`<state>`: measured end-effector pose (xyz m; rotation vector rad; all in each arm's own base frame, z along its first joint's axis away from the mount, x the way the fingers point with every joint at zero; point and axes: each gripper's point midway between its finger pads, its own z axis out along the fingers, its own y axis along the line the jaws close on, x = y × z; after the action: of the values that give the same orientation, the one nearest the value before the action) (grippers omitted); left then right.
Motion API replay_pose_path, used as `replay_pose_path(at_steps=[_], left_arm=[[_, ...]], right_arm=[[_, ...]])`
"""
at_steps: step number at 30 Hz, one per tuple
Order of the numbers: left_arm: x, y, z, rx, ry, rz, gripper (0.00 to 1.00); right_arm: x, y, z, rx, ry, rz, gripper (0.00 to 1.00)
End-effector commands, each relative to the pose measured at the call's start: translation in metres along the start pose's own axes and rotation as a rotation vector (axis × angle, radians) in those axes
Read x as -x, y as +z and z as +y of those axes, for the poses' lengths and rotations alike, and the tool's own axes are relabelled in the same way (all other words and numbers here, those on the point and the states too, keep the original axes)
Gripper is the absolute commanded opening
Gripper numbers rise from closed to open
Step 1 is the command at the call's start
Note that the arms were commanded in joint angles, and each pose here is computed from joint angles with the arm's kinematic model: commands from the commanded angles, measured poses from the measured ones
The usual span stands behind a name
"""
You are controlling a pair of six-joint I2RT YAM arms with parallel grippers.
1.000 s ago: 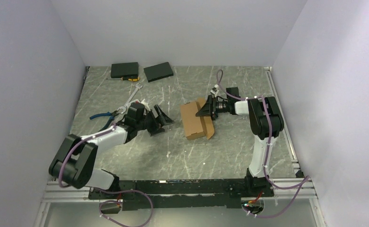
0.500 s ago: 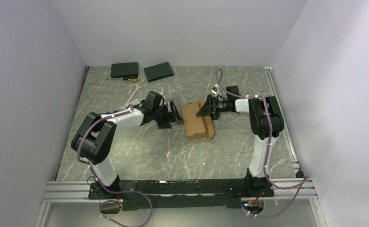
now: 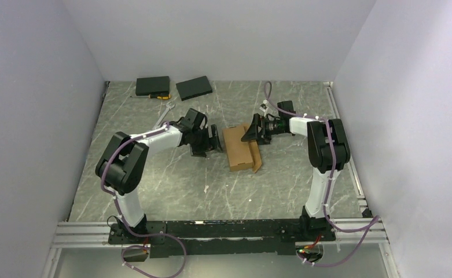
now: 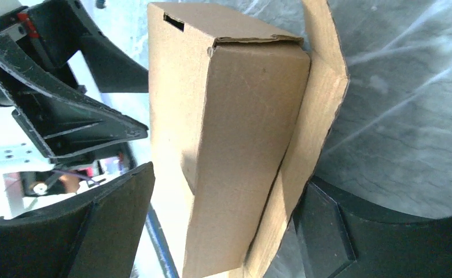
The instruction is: Fold the paper box
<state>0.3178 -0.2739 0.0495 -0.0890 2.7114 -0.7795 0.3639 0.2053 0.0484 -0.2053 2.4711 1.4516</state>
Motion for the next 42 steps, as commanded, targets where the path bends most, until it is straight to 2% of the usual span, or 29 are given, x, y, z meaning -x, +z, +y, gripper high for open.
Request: replay_pose_path(at_steps=[1,5,16,20,24,27,29,37,42], left_arm=[[0.011,-0.016,-0.009,0.002,0.046,-0.048,0.84],[0.012,-0.023,-0.012,-0.010,0.055,-0.062,0.84],[0.024,-0.007,-0.034,-0.085,0.048,-0.043,0.77],[0.027,-0.003,-0.043,-0.112,0.048,-0.045,0.77],[0.028,0.003,-0.047,-0.111,0.051,-0.034,0.77],[0.028,0.008,-0.047,-0.112,0.048,-0.022,0.76],[0.029,0.010,-0.049,-0.119,0.045,-0.020,0.76],[0.025,0.020,-0.054,-0.141,0.039,0.002,0.75],[0.023,0.024,-0.053,-0.143,0.037,0.013,0.75]], right_arm=[[0.019,-0.019,-0.012,-0.158,-0.124,-0.053,0.92],[0.021,-0.026,-0.015,-0.197,-0.173,-0.060,0.93],[0.009,-0.032,0.003,-0.180,-0.242,-0.044,0.79],[0.011,-0.033,0.008,-0.171,-0.254,-0.048,0.78],[0.010,-0.031,0.020,-0.129,-0.272,-0.047,0.68],[0.005,-0.028,0.028,-0.082,-0.253,-0.035,0.53],[-0.004,-0.022,0.031,-0.039,-0.218,-0.009,0.49],[-0.021,-0.006,0.035,0.059,-0.110,0.036,0.49],[-0.028,0.000,0.030,0.092,-0.039,0.051,0.43]])
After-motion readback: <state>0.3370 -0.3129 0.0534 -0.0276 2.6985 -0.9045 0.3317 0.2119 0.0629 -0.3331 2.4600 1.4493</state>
